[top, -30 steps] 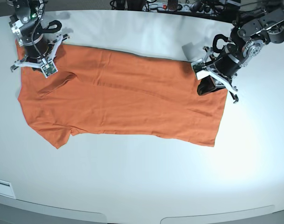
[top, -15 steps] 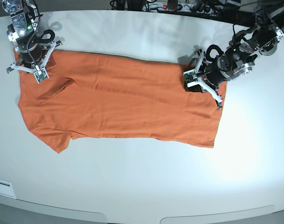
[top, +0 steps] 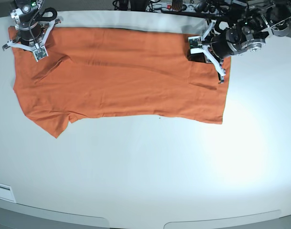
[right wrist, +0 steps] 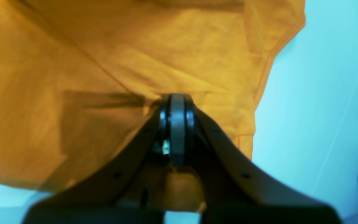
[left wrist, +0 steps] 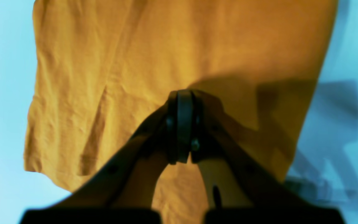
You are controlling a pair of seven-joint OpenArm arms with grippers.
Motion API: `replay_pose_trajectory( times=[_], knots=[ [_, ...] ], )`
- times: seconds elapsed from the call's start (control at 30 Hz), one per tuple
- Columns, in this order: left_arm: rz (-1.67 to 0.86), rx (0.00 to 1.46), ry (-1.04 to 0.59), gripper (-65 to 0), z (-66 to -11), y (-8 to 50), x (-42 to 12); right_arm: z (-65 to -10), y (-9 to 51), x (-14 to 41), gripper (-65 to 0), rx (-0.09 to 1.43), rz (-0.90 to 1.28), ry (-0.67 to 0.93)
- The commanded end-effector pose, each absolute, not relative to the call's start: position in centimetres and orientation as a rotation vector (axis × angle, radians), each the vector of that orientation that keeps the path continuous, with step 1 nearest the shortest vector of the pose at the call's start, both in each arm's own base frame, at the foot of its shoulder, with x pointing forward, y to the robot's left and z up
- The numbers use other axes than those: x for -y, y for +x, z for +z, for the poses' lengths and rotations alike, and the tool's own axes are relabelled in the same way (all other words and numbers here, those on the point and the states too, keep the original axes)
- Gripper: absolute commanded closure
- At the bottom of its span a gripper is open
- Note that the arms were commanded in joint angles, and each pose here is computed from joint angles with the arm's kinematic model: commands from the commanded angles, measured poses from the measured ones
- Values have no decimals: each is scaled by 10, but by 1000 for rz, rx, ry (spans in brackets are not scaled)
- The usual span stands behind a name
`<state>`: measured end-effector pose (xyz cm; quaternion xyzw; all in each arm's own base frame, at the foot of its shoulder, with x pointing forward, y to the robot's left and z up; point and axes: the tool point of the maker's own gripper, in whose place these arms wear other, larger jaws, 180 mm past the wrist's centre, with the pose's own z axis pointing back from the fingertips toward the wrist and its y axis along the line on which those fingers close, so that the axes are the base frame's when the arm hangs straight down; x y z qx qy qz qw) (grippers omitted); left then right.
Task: Fold the T-shirt properly
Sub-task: 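Regrasp the shirt's shoulder edge with both grippers and drag it flat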
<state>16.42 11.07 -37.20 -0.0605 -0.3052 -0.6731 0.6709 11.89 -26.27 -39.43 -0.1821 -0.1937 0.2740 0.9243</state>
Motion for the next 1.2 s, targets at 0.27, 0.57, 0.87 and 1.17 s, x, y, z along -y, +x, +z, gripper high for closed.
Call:
replay_pose_trajectory(
  times=[0.27, 0.57, 0.87, 1.17],
  knots=[
    [-1562, 660, -161, 0, -358, 148, -110, -396, 75, 295, 0, 216, 512, -505],
    [-1559, 683, -164, 0, -353, 149, -105, -400, 62, 291, 0, 192, 491, -499],
    [-1554, 699, -128, 0, -340, 150, -99, -365, 91, 297, -13, 307, 503, -645],
    [-1376, 910, 81, 0, -293, 190, -104, -317, 129, 283, -22, 518, 525, -737]
  ],
)
